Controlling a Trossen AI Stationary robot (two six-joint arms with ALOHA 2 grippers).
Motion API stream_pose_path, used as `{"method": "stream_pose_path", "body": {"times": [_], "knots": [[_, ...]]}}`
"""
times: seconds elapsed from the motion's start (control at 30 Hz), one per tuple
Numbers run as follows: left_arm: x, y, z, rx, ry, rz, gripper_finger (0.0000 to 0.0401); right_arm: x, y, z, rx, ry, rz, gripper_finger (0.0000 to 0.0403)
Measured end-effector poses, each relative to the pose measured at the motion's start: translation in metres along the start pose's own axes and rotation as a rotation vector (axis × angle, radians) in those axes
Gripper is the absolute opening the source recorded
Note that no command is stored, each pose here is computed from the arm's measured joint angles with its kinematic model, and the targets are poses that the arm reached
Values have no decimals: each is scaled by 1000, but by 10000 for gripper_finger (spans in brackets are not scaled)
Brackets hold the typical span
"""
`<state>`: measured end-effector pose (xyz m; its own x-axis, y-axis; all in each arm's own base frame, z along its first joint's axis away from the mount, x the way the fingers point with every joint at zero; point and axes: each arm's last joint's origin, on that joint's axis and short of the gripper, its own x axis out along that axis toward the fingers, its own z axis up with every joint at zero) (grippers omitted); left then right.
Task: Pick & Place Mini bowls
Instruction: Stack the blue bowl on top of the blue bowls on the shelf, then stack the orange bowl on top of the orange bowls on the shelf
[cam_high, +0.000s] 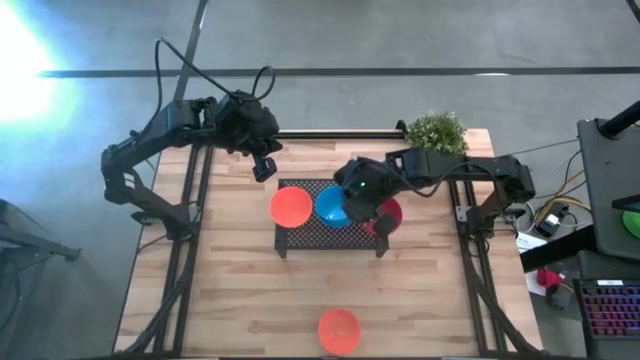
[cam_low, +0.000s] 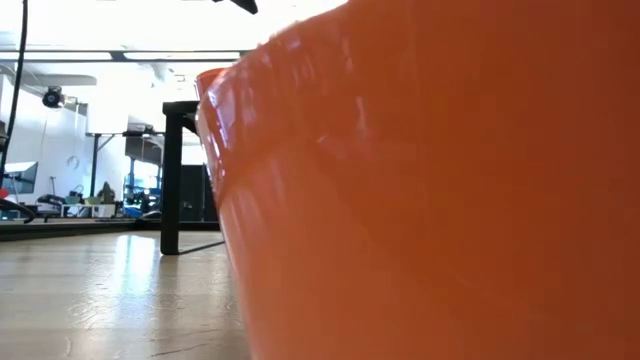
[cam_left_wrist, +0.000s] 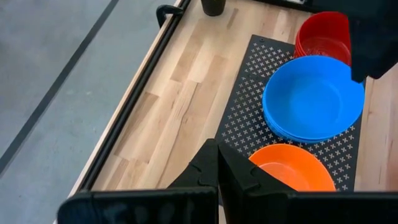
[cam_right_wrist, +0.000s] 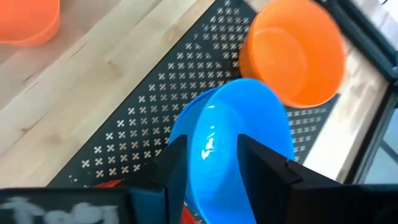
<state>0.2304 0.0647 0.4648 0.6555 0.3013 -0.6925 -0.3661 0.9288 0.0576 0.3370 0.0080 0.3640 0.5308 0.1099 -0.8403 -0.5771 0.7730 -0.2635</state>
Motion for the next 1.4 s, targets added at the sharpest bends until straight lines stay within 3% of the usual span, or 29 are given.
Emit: {"method": "stream_pose_path", "body": {"times": [0.37,0.67,1.07,1.2,1.4], "knots": [[0,0,-1,1,8,0,0,18,2,-8,7,21,14,114],[0,0,-1,1,9,0,0,-2,-3,0,-8,-35,-33,100],[0,0,-2,1,16,1,0,21,-5,-19,71,44,11,92],[0,0,-2,1,16,1,0,12,-7,-15,75,23,-6,84],[0,-3,-2,42,16,-49,0,-26,-8,-6,146,-77,-78,72]]}}
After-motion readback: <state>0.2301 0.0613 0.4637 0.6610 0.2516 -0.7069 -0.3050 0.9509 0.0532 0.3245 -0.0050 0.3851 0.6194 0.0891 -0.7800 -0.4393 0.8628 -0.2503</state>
